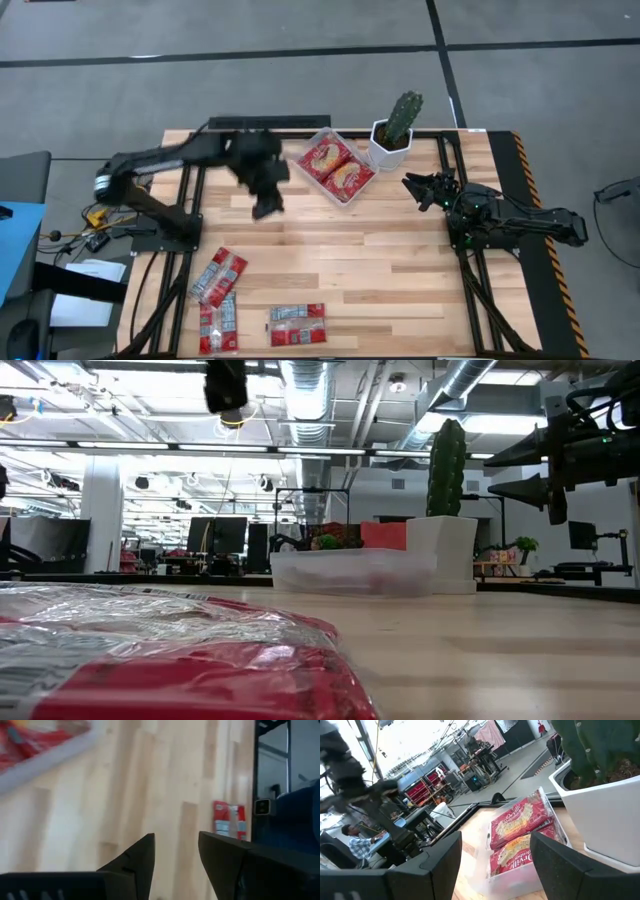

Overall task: Sort popcorn bags into baskets
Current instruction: Put the red popcorn bag into the transparent bin

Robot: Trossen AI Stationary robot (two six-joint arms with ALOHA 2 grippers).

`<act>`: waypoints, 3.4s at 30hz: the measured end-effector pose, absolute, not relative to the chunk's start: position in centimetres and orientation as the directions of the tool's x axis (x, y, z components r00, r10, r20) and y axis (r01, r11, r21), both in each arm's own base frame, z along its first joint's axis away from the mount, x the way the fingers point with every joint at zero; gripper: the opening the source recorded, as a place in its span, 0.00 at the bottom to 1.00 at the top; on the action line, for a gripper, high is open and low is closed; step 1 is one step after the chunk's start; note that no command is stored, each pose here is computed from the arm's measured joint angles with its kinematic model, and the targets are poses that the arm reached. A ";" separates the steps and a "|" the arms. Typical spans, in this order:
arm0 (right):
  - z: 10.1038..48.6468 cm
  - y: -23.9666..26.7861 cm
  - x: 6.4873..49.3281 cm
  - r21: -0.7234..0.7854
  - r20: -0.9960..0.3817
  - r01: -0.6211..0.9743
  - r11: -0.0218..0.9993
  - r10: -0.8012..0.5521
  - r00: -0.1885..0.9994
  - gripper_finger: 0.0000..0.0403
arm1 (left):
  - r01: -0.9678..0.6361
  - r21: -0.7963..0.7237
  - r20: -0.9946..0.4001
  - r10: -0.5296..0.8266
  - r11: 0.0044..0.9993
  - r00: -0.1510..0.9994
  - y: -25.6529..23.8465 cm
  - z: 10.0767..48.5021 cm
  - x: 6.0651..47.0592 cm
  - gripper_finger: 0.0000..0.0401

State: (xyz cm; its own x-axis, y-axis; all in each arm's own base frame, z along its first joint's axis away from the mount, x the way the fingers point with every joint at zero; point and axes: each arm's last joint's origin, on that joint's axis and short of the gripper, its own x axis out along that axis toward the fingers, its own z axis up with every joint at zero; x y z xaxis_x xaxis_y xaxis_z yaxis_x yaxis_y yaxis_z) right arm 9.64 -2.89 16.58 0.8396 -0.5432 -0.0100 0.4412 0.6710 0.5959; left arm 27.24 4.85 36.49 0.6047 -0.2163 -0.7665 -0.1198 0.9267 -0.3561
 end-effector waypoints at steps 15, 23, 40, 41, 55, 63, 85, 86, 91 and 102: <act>16.6 -2.9 9.6 0.598 -0.010 0.437 0.672 -0.539 0.843 0.65 | 0.041 -0.391 -0.657 -0.310 0.920 0.687 -9.3 27.5 28.2 0.68; 16.4 -2.9 9.8 0.588 -0.032 0.452 0.671 -0.539 0.842 0.65 | 0.048 -0.358 -0.753 -0.318 0.933 0.575 -13.8 21.7 30.3 0.72; 15.7 -3.0 10.3 0.540 -0.110 0.502 0.675 -0.535 0.838 0.65 | -0.038 -0.194 -0.806 -0.137 0.980 0.577 -22.0 12.8 29.4 0.72; 15.7 -3.0 10.3 0.539 -0.112 0.504 0.675 -0.535 0.837 0.65 | -0.048 -0.208 -0.813 -0.145 0.977 0.564 -22.1 12.3 29.5 0.72; 15.7 -3.0 10.3 0.539 -0.113 0.503 0.675 -0.534 0.838 0.65 | -0.091 -0.344 -0.843 -0.264 0.935 0.469 -21.7 10.8 30.3 0.04; 15.7 -2.9 10.3 0.567 -0.113 0.494 0.659 -0.532 0.839 0.65 | -0.106 -0.330 -0.855 -0.249 0.938 0.455 -18.3 13.1 31.1 0.01; 15.7 -2.9 10.3 0.589 -0.113 0.488 0.644 -0.532 0.839 0.65 | -0.463 -0.359 -0.656 0.134 0.810 0.743 1.6 26.7 33.2 0.00; 15.7 -2.9 10.3 0.589 -0.113 0.488 0.644 -0.532 0.839 0.65 | -0.464 -0.355 -0.639 0.151 0.812 0.754 2.4 27.3 33.3 0.00; 15.7 -3.0 10.3 0.588 -0.113 0.490 0.643 -0.535 0.837 0.65 | -0.522 -0.315 -0.571 0.281 0.793 0.772 6.5 29.0 34.0 0.00; 15.7 -3.0 10.3 0.581 -0.113 0.497 0.645 -0.540 0.834 0.65 | -0.547 -0.418 -0.556 0.272 0.726 0.785 14.0 24.3 36.6 0.00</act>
